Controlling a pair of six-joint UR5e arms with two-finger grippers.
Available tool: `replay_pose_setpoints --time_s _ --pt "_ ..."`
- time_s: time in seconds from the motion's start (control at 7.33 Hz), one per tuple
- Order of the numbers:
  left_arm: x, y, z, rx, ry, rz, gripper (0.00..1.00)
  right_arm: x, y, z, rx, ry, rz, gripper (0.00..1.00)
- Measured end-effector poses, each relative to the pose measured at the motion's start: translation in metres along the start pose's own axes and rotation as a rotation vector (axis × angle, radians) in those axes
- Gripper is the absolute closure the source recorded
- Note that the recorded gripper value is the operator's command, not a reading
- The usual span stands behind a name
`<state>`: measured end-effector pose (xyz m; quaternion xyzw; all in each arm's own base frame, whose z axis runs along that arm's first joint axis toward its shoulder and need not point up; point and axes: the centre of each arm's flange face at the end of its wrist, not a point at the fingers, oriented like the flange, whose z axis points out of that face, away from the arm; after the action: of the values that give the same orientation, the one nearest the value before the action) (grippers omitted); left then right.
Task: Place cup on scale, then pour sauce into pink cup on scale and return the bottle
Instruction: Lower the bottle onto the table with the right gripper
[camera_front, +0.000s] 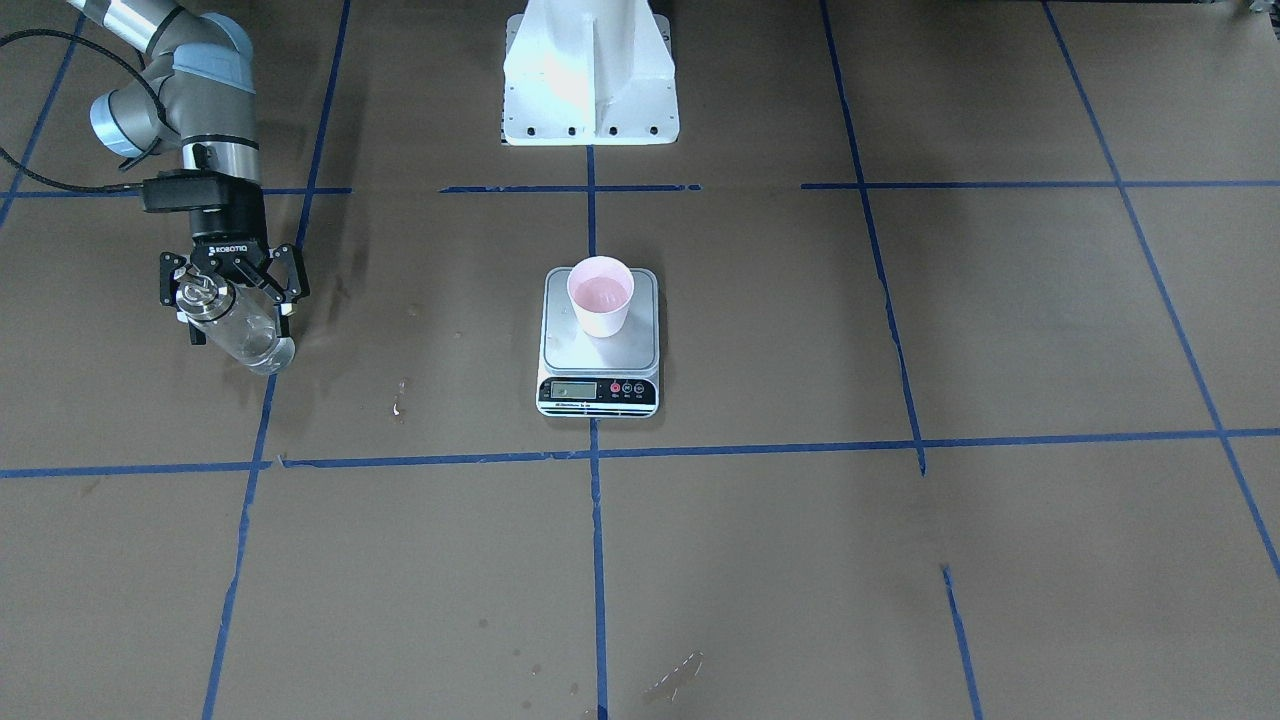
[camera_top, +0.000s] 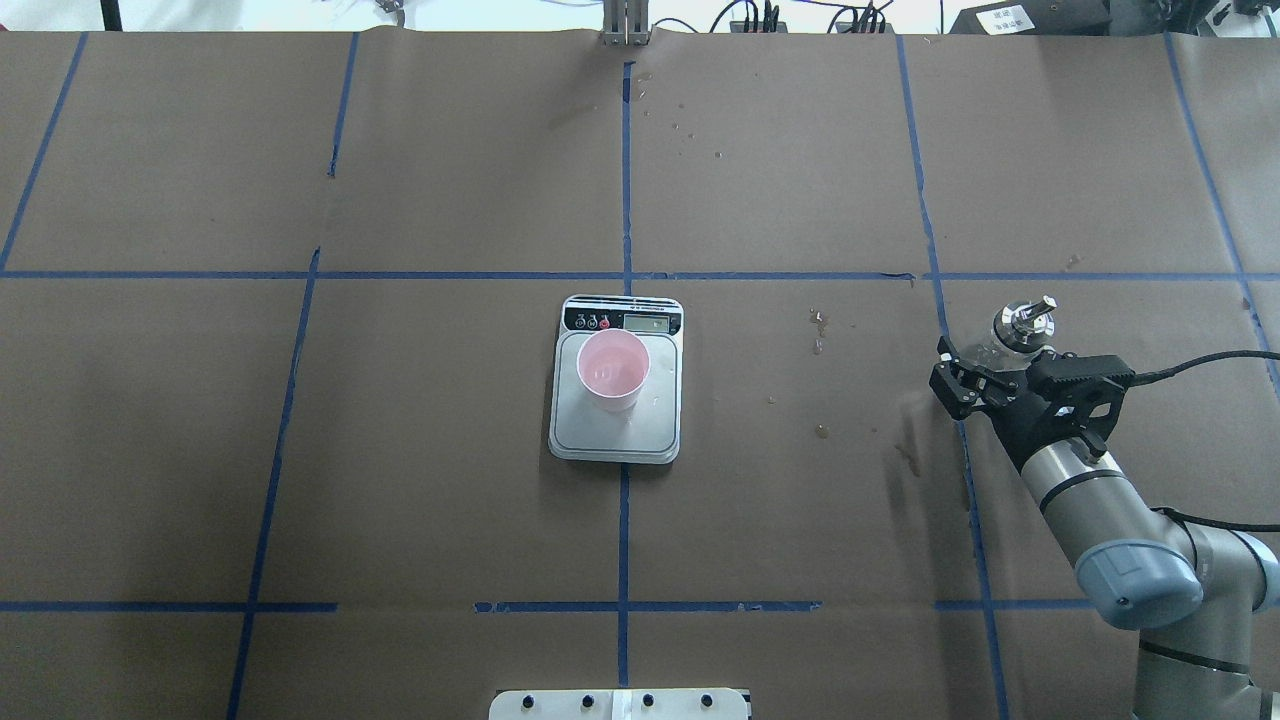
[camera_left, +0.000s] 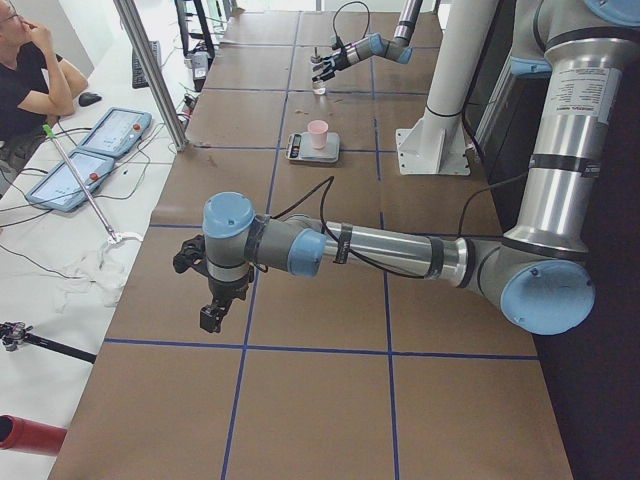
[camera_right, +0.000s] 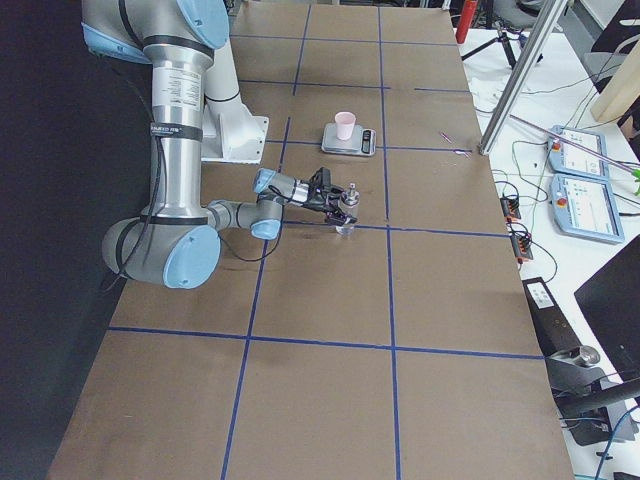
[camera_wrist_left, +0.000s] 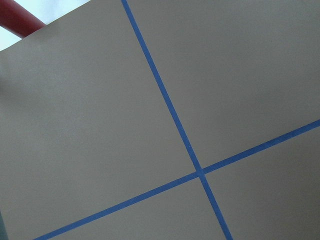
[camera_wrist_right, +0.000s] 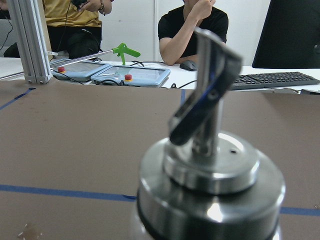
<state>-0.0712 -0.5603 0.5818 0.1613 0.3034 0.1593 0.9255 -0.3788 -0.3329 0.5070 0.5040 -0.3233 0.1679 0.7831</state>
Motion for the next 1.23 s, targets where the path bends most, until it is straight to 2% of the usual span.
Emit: replay_pose_setpoints --time_s 0.55,0.95,1.23 --pt "0.000 0.000 0.000 0.000 0.000 0.000 0.00 0.000 0.004 0.000 -0.062 -0.009 -0.017 0.01" --pt "0.000 0.000 -0.001 0.001 -0.001 -0.001 0.00 0.010 -0.009 -0.016 -0.089 -0.027 -0.010 0.01" --pt "-0.001 0.000 -0.001 0.001 -0.001 -0.001 0.00 0.011 -0.020 -0.027 -0.112 -0.021 -0.026 0.01"
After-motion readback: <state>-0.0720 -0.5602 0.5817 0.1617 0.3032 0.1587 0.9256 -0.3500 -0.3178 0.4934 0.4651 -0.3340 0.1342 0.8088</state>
